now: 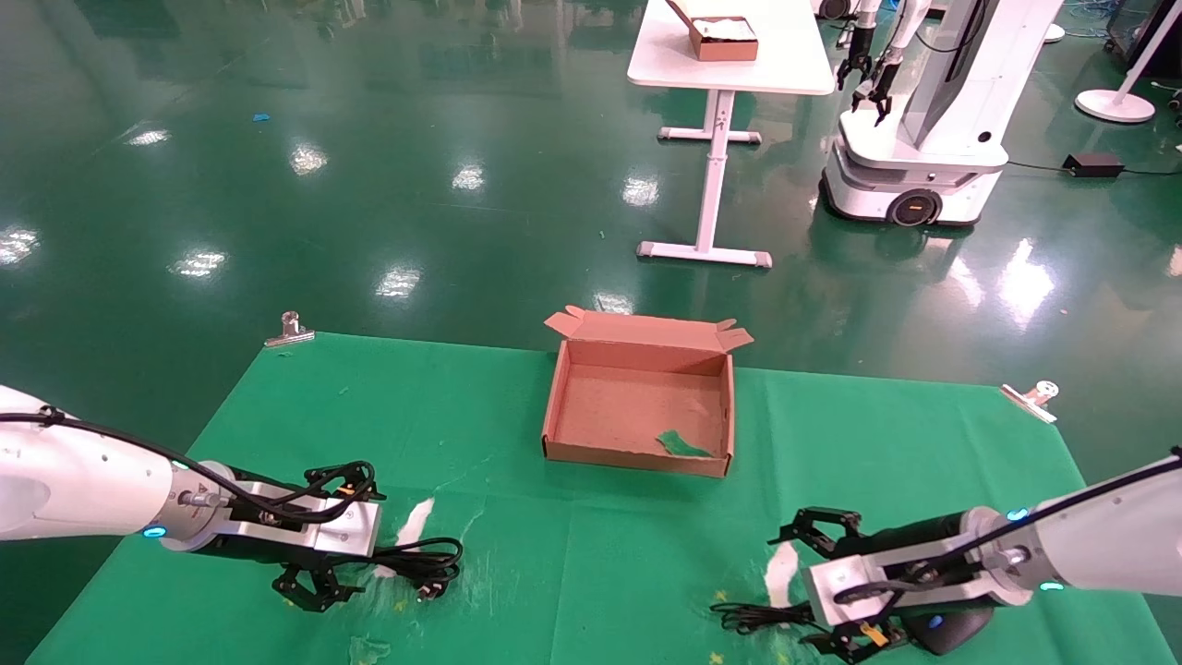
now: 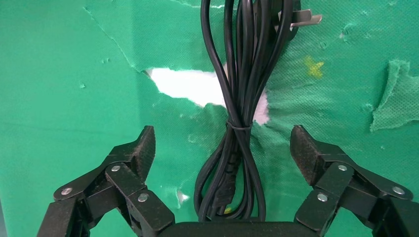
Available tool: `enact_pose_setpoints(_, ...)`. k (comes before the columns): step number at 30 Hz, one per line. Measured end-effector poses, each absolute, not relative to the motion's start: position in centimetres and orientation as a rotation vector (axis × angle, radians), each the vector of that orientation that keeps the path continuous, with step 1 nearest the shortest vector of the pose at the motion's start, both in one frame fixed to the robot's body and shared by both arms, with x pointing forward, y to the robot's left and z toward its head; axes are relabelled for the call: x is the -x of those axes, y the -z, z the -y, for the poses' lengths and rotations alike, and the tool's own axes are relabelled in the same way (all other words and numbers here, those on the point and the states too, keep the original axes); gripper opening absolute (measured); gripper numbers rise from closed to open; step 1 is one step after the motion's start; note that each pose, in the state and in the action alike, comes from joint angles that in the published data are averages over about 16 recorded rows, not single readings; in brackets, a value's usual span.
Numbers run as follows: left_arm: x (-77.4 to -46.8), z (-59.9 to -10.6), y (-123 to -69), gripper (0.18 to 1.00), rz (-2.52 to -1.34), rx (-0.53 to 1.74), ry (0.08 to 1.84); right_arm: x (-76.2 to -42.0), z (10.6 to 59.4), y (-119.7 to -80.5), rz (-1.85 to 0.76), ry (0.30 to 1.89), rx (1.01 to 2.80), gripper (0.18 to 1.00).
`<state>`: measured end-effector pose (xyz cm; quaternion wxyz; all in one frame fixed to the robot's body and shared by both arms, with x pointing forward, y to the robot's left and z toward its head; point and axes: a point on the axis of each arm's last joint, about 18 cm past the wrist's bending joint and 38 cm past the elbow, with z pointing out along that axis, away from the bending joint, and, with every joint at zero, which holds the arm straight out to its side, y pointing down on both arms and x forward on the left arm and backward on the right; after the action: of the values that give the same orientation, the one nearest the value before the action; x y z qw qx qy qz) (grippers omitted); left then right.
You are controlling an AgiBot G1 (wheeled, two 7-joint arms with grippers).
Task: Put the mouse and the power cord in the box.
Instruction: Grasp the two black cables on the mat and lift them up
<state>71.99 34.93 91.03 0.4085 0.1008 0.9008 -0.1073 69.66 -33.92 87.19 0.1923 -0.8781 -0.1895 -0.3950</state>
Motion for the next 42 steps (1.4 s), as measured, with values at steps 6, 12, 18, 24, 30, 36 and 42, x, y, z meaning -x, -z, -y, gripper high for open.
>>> enact_pose_setpoints(6,-71.99,-34.87,-91.07,0.956,-2.268,-0.255,0.275,-69.66,33.9,-87.23,0.534,1.11,2.463,0.932)
enact_pose_setpoints(12,-71.98,-34.83,-91.07,0.89,-2.267,-0.255,0.279,-69.66,33.88,-87.25,0.536,1.111,2.462,0.852)
enact_pose_setpoints(18,-71.98,-34.8,-91.08,0.798,-2.266,-0.255,0.281,-69.66,33.86,-87.27,0.537,1.111,2.461,0.736)
enact_pose_setpoints(24,-71.98,-34.78,-91.08,0.676,-2.266,-0.255,0.283,-69.66,33.85,-87.28,0.538,1.112,2.46,0.593)
enact_pose_setpoints(30,-71.97,-34.78,-91.08,0.537,-2.266,-0.255,0.284,-69.65,33.85,-87.28,0.537,1.111,2.46,0.454)
enact_pose_setpoints(36,-71.97,-34.78,-91.07,0.407,-2.266,-0.255,0.284,-69.64,33.86,-87.27,0.537,1.111,2.459,0.34)
enact_pose_setpoints(42,-71.88,-34.86,-91.12,0.317,-2.266,-0.247,0.295,-69.63,33.86,-87.35,0.536,1.112,2.456,0.262)
